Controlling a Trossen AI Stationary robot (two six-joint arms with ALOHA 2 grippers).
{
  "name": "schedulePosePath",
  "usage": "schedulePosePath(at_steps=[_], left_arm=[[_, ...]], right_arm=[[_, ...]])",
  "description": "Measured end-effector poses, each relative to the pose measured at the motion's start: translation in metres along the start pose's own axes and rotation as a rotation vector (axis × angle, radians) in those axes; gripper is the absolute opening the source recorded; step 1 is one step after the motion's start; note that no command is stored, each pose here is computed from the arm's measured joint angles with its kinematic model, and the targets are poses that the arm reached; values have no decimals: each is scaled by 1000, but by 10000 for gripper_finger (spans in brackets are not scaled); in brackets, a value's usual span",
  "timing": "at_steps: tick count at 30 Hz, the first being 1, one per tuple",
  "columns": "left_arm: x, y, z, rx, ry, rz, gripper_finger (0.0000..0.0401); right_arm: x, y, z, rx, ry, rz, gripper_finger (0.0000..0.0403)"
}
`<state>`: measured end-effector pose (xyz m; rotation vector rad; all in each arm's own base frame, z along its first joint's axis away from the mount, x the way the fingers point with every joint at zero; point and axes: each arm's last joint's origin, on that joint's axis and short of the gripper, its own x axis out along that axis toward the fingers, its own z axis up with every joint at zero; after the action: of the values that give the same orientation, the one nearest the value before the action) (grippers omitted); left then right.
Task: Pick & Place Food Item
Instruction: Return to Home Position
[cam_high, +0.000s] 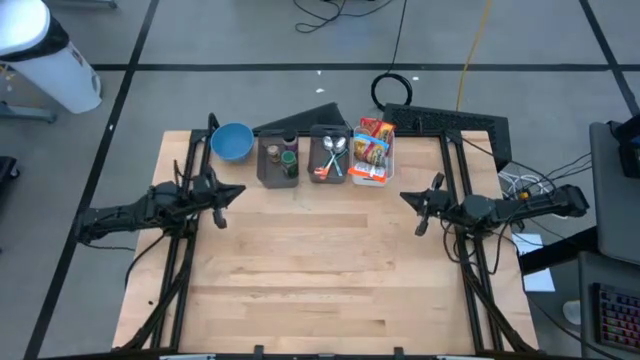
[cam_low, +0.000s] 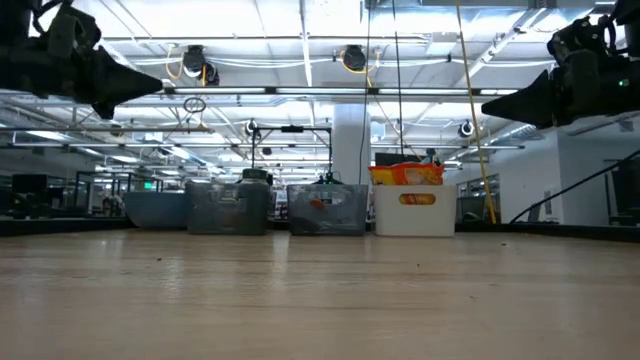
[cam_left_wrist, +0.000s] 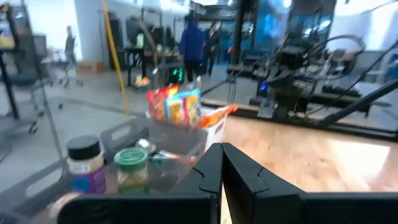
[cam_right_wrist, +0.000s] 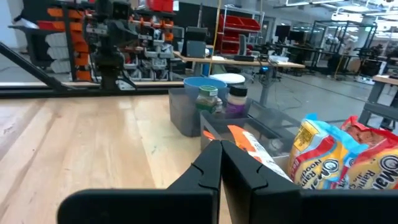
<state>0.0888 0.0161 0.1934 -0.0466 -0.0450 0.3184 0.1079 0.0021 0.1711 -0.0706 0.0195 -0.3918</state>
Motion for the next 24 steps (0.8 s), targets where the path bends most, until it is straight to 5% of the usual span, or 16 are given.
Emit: schedulePosePath(at_steps=[8,24], left_arm=[[5,-3,-21,8,-14,-83,16],[5,-5,-22,-14,-6,-156,31]], right_arm=[[-1,2,2,-1,-20,23,0],[-1,2,0,-24,3,26,0]])
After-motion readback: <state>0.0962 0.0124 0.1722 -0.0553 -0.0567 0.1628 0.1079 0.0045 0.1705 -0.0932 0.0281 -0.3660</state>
